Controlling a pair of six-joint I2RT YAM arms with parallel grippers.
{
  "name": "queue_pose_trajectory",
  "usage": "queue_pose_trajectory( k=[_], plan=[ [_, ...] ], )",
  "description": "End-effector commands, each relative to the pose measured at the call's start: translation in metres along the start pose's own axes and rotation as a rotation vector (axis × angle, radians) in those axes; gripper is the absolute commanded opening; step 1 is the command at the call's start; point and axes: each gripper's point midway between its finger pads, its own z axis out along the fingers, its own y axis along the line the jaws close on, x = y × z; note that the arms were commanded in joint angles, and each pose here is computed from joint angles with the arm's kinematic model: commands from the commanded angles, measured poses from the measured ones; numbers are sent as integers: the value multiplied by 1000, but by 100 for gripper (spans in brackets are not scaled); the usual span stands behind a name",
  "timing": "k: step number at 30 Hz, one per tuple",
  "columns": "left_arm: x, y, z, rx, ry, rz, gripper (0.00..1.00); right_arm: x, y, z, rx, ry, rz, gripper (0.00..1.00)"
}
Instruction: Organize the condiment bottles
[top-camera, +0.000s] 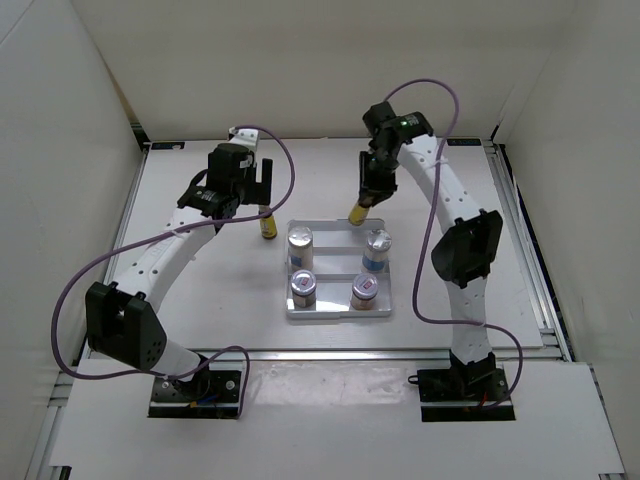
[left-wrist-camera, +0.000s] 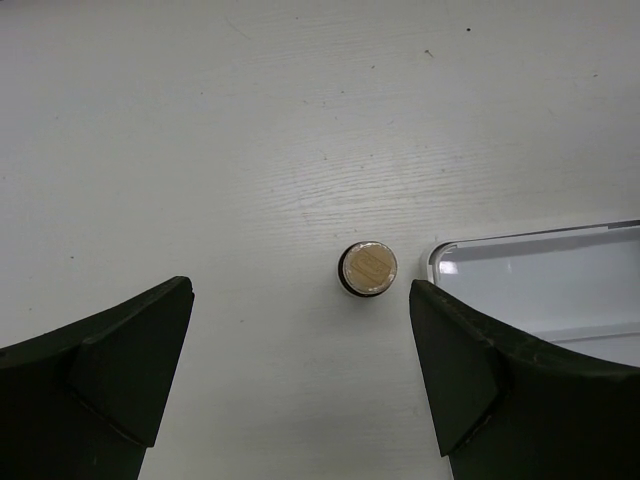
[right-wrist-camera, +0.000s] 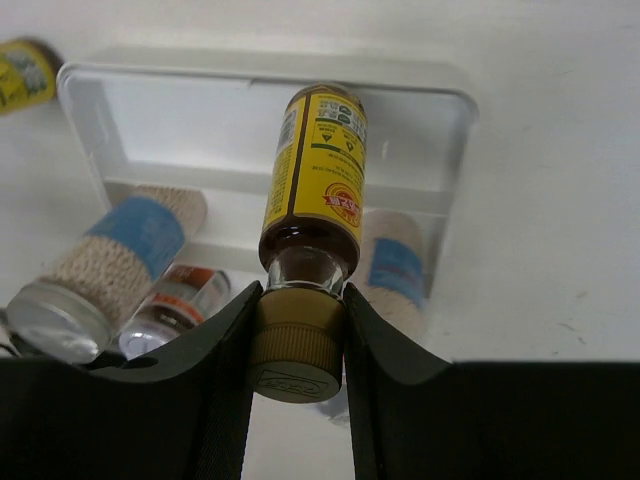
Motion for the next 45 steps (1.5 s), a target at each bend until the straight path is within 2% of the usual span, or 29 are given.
queue_pose_trajectory(
  k=[1,12,18,26,29,30,34,37,38,41,44,45],
  plan=[
    [-23,15,-16,-46,-85,-6,100,72,-3,-40,39,238,2,0],
    [-20,16,-18,-46,-95,0,100,102,-9,-23,119,342,-8,0],
    [-14,16,-18,-45,-86,-16,100,102,-26,-20,211,327,-13,0],
    [-17,15,-18,-45,-95,-19,100,102,-33,-15,237,335,-6,0],
    [-18,14,-16,-44,-95,-28,100,102,-34,-9,246,351,-6,5],
    [-18,14,-16,-44,-96,-37,100,103,-35,-6,250,359,-5,8],
    [-23,10,-13,-31,-98,-47,100,102,-31,-8,226,362,-13,40],
    [-27,11,-15,-30,-108,-50,100,95,-26,-12,202,314,-16,57],
    [-29,10,-13,-30,-107,-49,100,90,-23,-15,186,284,-18,68],
    [-26,7,-9,-20,-97,-46,100,81,-18,-21,165,242,-20,81],
    [-28,5,-8,-11,-98,-55,100,75,-13,-27,137,211,-21,91],
    [-28,5,-8,-11,-98,-55,100,67,-8,-32,113,165,-24,92]
  ],
)
